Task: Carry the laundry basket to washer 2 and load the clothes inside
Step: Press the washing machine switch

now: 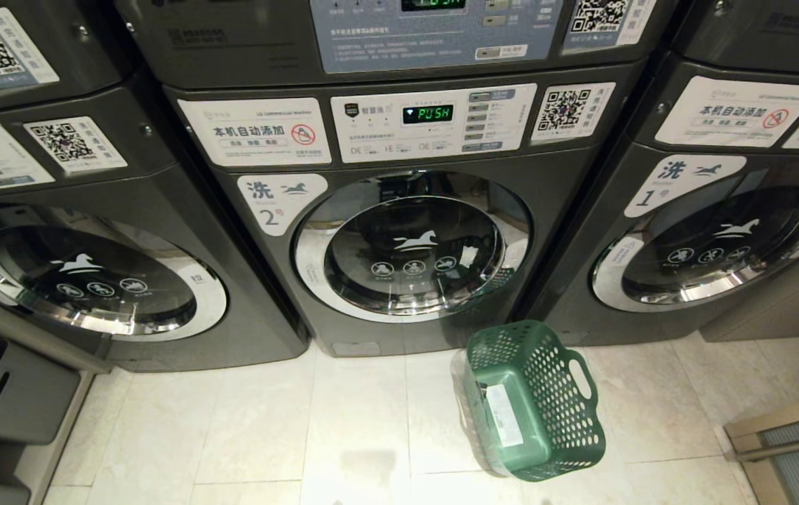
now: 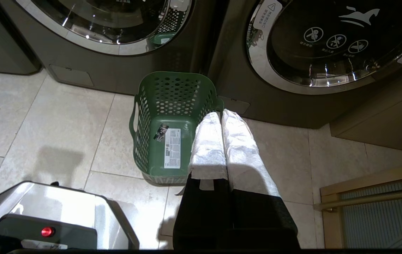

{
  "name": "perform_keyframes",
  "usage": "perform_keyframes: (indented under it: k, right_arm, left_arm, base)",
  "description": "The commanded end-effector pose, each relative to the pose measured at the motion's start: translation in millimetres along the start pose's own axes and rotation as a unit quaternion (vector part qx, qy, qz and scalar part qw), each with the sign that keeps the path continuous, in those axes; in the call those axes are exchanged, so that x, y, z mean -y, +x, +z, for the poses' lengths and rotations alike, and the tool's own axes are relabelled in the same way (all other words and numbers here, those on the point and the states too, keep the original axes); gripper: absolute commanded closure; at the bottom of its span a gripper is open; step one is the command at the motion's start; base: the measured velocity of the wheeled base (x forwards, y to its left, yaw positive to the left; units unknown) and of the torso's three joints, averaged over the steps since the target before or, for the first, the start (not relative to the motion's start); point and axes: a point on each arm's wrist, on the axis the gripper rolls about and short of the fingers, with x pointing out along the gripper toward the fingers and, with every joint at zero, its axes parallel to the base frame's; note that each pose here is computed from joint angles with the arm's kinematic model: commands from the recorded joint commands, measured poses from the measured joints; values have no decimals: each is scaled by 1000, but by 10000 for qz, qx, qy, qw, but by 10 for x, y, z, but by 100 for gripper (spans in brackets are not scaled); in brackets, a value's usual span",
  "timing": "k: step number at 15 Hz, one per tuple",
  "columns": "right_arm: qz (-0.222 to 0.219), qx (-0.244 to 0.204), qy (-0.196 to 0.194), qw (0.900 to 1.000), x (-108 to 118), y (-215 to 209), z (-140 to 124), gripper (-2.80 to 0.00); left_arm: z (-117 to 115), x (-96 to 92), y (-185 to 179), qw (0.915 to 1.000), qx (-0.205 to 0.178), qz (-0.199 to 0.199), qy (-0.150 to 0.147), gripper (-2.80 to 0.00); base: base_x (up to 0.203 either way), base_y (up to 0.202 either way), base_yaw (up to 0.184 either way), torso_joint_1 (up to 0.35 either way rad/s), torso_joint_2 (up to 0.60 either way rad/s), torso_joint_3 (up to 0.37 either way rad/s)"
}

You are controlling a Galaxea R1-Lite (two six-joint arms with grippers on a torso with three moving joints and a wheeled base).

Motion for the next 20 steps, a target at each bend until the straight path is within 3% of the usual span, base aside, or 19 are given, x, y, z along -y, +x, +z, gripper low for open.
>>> perform_keyframes:
  k: [1,6,9,10,12,14,17,20]
  right_arm:
    - [6,-10,-15,10000,0,2,1,0]
    - [-4,178,-94,9998,15,-19,84,0]
    - [2,881,-162,9960,128,-225,706,0]
    - [72,835,-107,9964,169,-226,907,0]
    - [456,313,110,9984,258,34,1298,0]
    - [1135,-276,359,9925,314,452,1542,0]
    - [2010,-976,673,9724,330,1190,1574,0]
    - [2326,-1143,721,9631,269,1984,1486,0]
  left_arm:
    - [-1,0,1,10000,-13,-3,2,0]
    - [-1,2,1,9999,-11,-41,102,0]
    - [-1,2,1,9999,-10,-49,117,0]
    - [-1,3,1,9999,-10,-55,117,0]
    - [-1,2,1,9999,-11,-49,94,0]
    - [-1,1,1,10000,-12,-21,18,0]
    - [1,0,1,10000,-5,-3,-97,0]
    - [5,-1,0,9999,2,-3,-112,0]
  base:
    - [0,0,0,47,-91,-56]
    - [0,0,0,5,-8,-4]
    - [0,0,0,0,0,0]
    - [0,0,0,0,0,0]
    - [0,0,0,0,0,0]
    - [0,0,0,0,0,0]
    - [0,0,0,0,0,0]
    - [0,0,0,0,0,0]
